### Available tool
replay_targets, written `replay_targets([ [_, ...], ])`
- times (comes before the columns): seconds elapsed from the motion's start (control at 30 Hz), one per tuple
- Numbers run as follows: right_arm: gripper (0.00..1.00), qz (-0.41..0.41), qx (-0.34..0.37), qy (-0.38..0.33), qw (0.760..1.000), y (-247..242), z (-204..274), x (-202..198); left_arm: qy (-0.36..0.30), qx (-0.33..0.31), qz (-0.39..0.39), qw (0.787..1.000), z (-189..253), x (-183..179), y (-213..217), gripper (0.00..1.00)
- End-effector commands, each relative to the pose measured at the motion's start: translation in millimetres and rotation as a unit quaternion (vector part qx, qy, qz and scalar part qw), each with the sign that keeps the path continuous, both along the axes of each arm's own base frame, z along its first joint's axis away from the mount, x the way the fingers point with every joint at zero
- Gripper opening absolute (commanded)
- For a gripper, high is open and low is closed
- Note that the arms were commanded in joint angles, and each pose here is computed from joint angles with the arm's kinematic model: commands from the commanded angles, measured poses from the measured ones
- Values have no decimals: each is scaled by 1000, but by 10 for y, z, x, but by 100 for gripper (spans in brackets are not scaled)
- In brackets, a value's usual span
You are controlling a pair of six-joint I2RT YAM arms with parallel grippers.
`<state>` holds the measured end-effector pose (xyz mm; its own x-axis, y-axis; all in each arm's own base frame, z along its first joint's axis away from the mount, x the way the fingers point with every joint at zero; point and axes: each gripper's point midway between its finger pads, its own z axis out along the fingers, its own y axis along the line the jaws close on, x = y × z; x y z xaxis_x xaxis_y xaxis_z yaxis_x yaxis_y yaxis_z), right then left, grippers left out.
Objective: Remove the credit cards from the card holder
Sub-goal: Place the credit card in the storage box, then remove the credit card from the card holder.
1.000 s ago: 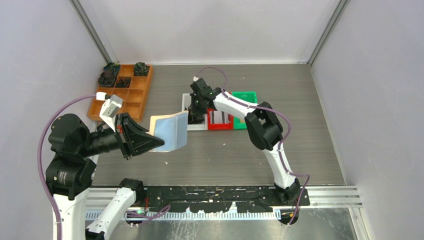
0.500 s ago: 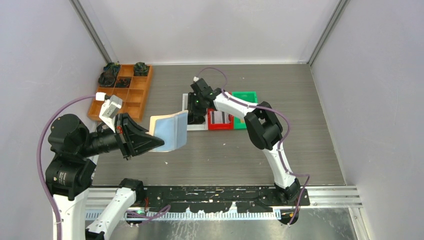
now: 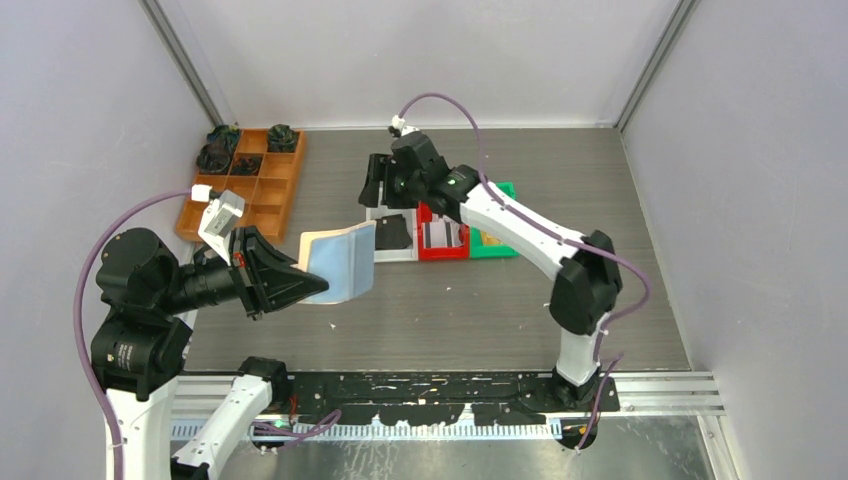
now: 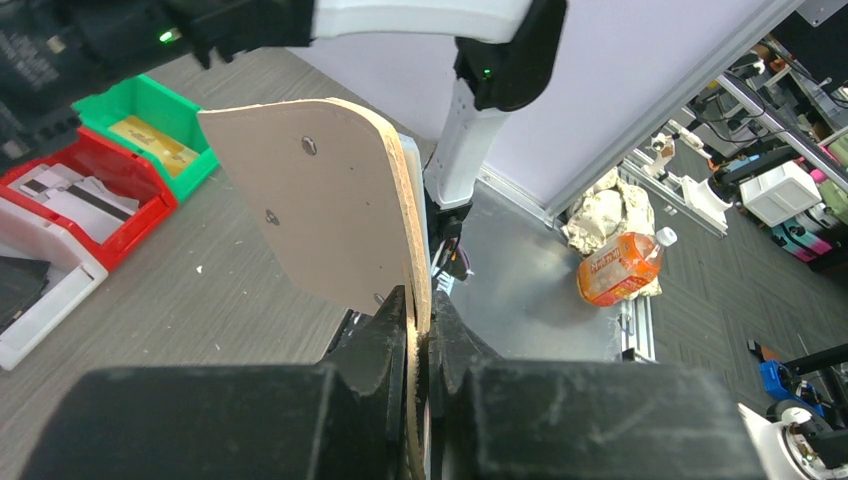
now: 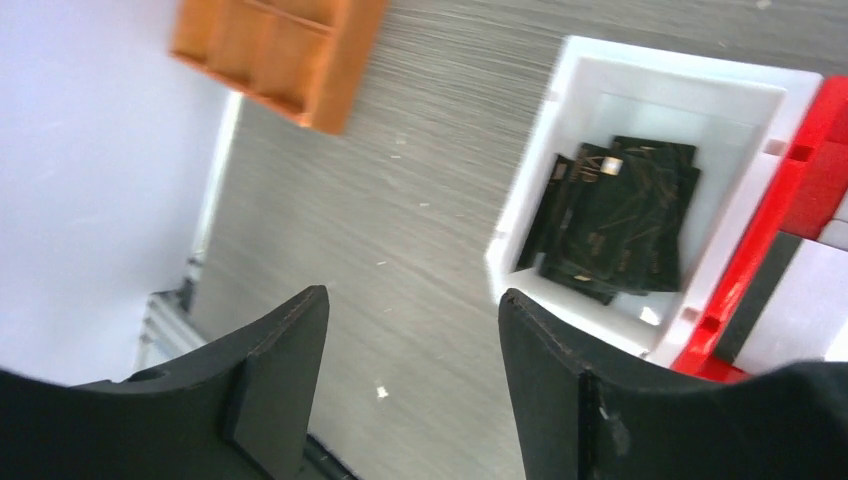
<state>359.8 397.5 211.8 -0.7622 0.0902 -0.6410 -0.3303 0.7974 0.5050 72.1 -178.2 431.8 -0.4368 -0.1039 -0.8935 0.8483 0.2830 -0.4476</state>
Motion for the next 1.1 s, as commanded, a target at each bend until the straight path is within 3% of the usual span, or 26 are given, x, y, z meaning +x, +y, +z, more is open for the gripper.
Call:
replay_targets([
  [0.0,71,23,98,-86,991,-77,1073,-260,-30,-6,-13,999,88,-69,-4,0],
  [0.27,90,119,319,-149,928,-352,1967,-1025,-36,-10,-19,999,118,-105,-8,0],
  [0.5,93,194,468,-109,855,-552,2004,-1683,-32,-11,-26,999,117,-127,-12,0],
  [0.9,85,280,590,-90,752,-562,2038,-2274,-22,-13,-26,999,132,-75,-26,0],
  [1.07,79,314,600,-75,732,-364,2047,-2434,-21,-18,-28,999,156,-66,-33,0],
])
